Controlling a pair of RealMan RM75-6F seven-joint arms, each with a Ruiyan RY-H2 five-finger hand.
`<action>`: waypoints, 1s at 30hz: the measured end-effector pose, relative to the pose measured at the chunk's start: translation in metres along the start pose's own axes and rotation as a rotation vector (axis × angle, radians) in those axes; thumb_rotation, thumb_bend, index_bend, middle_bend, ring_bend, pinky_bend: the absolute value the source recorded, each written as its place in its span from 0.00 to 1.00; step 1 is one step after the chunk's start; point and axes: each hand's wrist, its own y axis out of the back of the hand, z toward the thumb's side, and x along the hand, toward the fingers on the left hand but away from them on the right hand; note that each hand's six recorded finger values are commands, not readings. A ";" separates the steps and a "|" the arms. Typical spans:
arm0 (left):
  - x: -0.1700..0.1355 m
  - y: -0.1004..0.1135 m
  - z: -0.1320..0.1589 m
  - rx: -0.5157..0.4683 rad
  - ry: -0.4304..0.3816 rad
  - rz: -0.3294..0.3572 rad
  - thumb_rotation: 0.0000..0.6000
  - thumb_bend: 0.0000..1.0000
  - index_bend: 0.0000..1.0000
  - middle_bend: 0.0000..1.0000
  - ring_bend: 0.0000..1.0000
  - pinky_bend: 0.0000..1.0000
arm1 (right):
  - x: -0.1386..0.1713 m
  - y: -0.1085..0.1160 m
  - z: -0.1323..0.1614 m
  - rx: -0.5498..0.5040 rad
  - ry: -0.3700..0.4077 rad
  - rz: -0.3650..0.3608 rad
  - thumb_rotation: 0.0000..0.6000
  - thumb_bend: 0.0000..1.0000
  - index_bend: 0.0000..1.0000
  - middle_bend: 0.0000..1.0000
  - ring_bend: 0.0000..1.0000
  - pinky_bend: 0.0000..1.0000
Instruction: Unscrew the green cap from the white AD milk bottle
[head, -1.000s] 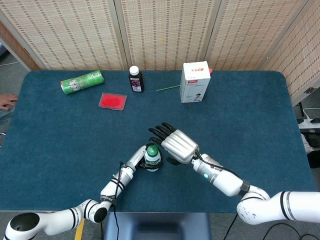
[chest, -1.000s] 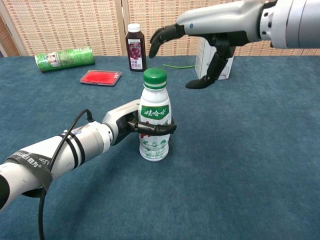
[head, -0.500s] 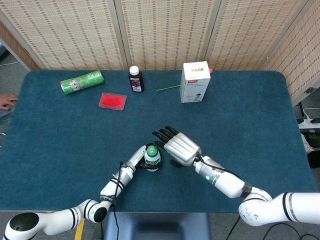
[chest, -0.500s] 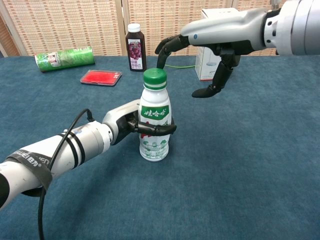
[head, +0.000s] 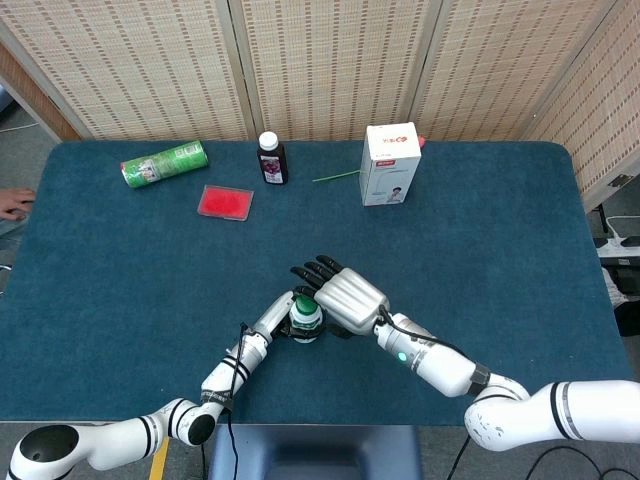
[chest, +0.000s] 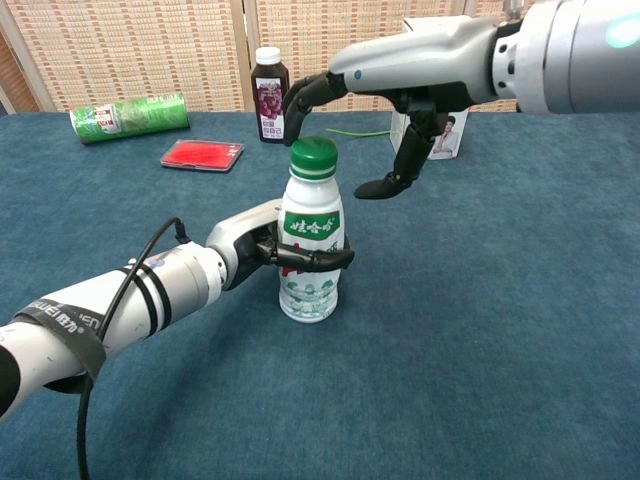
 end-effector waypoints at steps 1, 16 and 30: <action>0.000 0.001 0.000 -0.001 0.000 0.001 1.00 0.81 0.62 0.77 0.31 0.06 | -0.002 0.000 0.002 0.002 0.004 -0.003 1.00 0.24 0.26 0.00 0.00 0.00; -0.003 0.003 -0.001 0.000 0.001 0.001 1.00 0.81 0.62 0.77 0.31 0.06 | -0.010 0.007 -0.002 -0.014 -0.040 -0.062 1.00 0.24 0.29 0.00 0.00 0.00; -0.002 0.001 0.000 0.003 0.000 -0.002 1.00 0.81 0.62 0.77 0.31 0.06 | -0.016 0.010 0.002 -0.024 -0.036 -0.103 1.00 0.24 0.45 0.00 0.00 0.00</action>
